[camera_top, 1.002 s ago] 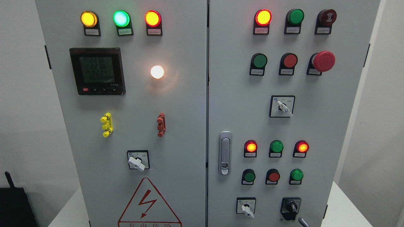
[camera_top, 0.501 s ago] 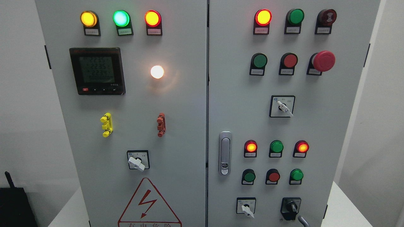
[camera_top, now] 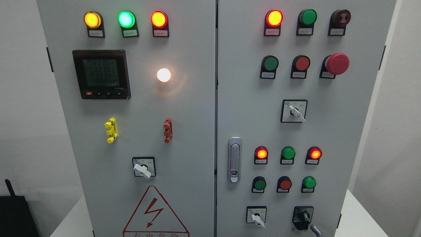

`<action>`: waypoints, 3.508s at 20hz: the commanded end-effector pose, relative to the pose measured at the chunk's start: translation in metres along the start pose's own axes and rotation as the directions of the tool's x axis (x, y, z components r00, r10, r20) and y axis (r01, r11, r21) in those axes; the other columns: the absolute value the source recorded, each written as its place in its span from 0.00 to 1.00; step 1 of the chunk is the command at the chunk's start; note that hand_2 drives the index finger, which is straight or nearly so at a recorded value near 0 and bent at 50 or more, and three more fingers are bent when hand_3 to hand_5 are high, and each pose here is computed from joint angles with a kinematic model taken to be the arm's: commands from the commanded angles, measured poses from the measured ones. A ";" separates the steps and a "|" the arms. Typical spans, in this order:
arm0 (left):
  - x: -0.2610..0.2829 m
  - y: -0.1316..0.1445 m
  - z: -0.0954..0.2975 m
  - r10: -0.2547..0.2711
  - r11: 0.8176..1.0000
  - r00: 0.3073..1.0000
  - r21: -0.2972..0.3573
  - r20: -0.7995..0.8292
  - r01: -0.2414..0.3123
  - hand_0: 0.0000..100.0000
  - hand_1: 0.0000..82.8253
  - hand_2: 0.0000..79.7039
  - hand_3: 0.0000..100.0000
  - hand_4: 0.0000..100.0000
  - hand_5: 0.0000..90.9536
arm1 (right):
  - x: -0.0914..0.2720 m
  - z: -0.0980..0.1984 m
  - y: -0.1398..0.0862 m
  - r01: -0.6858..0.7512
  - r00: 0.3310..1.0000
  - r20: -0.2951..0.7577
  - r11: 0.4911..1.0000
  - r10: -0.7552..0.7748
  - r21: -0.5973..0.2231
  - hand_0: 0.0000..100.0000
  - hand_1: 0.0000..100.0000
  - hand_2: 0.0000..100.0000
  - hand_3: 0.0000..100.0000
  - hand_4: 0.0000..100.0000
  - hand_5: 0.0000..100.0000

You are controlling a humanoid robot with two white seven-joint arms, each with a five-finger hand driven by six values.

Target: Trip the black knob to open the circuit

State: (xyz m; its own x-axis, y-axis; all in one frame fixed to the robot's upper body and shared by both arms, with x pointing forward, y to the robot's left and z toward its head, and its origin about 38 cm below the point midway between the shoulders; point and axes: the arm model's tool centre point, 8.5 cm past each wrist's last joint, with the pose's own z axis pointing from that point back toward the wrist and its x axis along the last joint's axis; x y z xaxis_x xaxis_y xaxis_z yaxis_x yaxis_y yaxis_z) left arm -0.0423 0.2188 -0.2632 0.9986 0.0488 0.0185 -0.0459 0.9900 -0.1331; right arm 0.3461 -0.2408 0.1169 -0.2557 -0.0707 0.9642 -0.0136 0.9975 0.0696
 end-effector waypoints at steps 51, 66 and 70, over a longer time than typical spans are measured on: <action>0.000 0.000 0.000 -0.023 1.000 1.000 -0.001 -0.002 0.023 0.12 0.47 0.00 0.00 0.00 0.00 | 0.000 0.000 0.024 0.031 1.000 -0.004 0.999 -0.031 0.039 0.00 0.00 0.00 1.00 0.96 1.00; 0.000 0.000 0.000 -0.023 1.000 1.000 -0.001 -0.004 0.023 0.12 0.47 0.00 0.00 0.00 0.00 | 0.000 -0.001 0.025 0.032 0.999 -0.003 0.999 -0.032 0.041 0.00 0.00 0.00 1.00 0.96 1.00; 0.000 0.000 0.000 -0.023 1.000 1.000 -0.001 -0.004 0.023 0.12 0.47 0.00 0.00 0.00 0.00 | 0.000 -0.001 0.025 0.032 0.999 -0.003 0.999 -0.032 0.043 0.00 0.00 0.00 1.00 0.96 1.00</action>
State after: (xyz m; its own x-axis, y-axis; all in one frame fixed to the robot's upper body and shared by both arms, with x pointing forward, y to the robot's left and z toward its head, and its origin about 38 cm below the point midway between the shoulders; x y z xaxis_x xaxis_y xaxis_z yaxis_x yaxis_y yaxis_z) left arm -0.0422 0.2189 -0.2632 0.9986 0.0487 0.0202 -0.0456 0.9901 -0.1329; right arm 0.3464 -0.2253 0.1186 -0.2492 -0.0729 0.9657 -0.0566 0.9966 0.0606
